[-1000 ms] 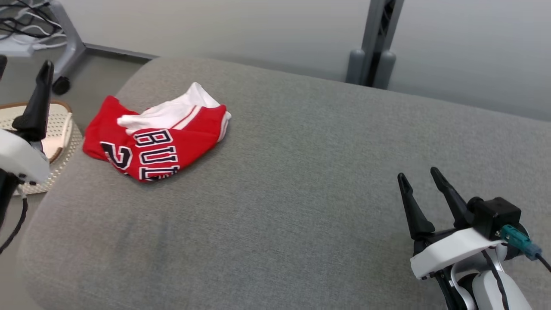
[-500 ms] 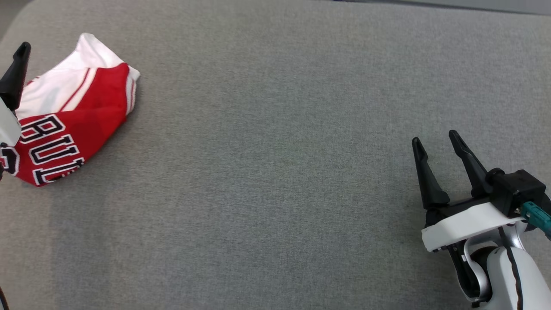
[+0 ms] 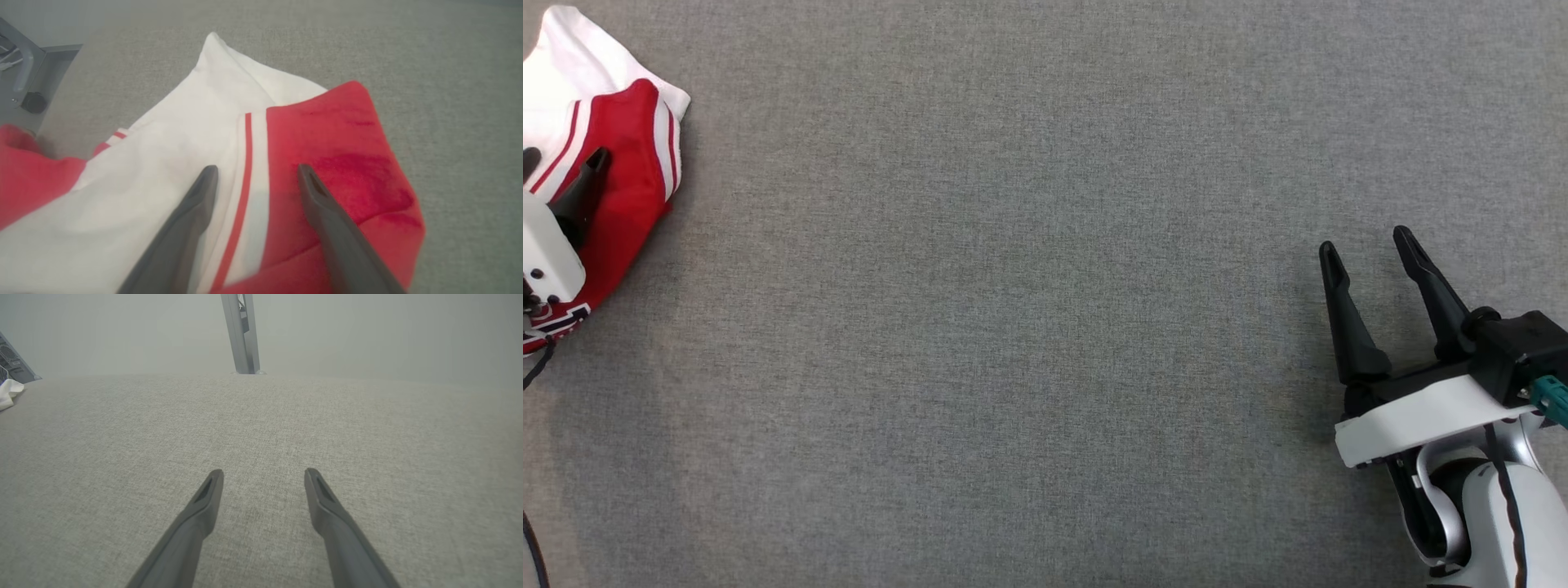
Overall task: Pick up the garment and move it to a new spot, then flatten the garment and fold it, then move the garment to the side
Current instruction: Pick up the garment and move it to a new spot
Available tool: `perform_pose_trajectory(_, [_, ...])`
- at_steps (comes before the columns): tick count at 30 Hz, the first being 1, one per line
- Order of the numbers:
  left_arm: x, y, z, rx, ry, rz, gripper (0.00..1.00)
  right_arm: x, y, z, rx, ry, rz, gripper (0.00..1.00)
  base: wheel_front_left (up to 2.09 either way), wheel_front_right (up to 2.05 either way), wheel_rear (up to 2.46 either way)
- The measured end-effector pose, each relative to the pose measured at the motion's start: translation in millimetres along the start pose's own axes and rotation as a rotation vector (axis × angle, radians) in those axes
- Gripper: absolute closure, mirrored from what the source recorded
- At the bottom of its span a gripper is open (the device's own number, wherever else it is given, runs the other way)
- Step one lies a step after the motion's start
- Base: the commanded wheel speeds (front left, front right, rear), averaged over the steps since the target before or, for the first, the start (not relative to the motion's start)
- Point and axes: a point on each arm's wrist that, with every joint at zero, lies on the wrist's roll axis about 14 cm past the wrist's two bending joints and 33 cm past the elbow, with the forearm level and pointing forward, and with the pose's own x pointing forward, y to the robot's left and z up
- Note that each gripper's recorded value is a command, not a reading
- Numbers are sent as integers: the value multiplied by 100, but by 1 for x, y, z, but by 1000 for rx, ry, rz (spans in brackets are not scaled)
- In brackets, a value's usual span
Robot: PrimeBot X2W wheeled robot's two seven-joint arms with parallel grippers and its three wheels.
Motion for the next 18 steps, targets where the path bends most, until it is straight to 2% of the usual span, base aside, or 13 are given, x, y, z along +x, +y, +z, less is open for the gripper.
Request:
perform_pose_trajectory(8, [7,0,-17,-24,53,-3,0,0,2,-1,-5,5,7,0,0,0,0])
perform_pose_trajectory(9, [8,-1,-18,-27,52,-5,12,0,1,-1,-6,6,6,0,0,0,0])
perform_pose_trajectory(10, [9,-2,-20,-25,54,-6,39,0,0,-1,-7,7,3,0,0,0,0])
perform_pose_trajectory(11, [9,-2,-20,-25,54,-6,54,0,0,-1,-7,7,3,0,0,0,0])
perform_pose_trajectory(12, [10,-3,-20,-20,54,-8,62,0,0,-1,-8,7,0,0,0,0,0])
perform_pose_trajectory(13, [11,-3,-21,-14,51,-10,100,-1,-2,-1,-9,6,-3,0,0,0,0])
perform_pose_trajectory(18, [7,-5,-18,2,64,-23,100,-2,-3,4,-14,-3,-8,0,0,0,0])
